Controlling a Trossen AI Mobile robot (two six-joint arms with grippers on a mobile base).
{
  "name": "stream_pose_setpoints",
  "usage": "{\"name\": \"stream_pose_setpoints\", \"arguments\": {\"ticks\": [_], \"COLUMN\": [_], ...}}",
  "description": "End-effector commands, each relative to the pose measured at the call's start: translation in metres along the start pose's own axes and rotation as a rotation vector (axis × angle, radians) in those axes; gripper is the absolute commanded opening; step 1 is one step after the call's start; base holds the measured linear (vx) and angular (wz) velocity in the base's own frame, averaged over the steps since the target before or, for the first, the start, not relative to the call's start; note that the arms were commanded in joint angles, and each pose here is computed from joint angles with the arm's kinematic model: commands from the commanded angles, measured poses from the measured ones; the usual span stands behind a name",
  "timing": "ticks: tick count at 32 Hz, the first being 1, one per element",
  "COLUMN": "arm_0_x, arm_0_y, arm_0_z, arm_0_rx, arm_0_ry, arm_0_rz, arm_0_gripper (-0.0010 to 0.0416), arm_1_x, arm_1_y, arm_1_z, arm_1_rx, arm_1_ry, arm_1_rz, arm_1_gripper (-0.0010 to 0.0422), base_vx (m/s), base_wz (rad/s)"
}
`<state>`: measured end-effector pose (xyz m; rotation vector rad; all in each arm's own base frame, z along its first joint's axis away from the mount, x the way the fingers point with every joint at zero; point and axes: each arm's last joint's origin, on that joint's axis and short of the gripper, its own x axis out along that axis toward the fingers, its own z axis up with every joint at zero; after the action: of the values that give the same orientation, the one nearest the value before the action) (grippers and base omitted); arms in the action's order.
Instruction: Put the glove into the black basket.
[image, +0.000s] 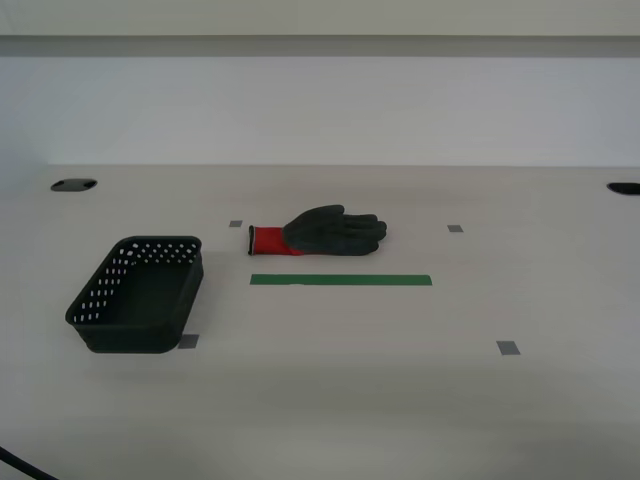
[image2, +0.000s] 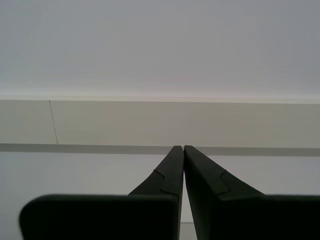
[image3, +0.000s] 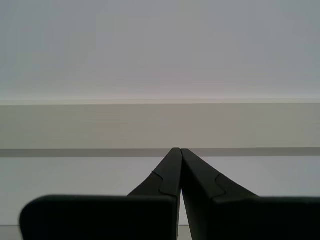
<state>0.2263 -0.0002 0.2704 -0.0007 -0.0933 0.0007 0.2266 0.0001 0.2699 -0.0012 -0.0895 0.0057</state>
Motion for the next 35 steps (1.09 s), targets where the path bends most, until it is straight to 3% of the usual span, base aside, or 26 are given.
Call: {"name": "stream_pose_setpoints", "arguments": {"ticks": [1, 35], "arm_0_x": [0.0, 0.0], "arm_0_y": [0.0002, 0.0002], "arm_0_z": [0.0005, 0.0005], "arm_0_rx": [0.0, 0.0], "arm_0_ry": [-0.003, -0.003], "arm_0_rz": [0.0, 0.0], "arm_0_gripper": [0.0001, 0.0001], "arm_1_x": [0.0, 0.0], "arm_1_y": [-0.0001, -0.0001], "arm_1_z": [0.0005, 0.0005], "arm_1_rx": [0.0, 0.0], "arm_1_ry": [-0.004, -0.004], "arm_1_rz": [0.0, 0.0], "arm_1_gripper": [0.0, 0.0], "base_vx": [0.0, 0.0], "base_wz": [0.0, 0.0]}}
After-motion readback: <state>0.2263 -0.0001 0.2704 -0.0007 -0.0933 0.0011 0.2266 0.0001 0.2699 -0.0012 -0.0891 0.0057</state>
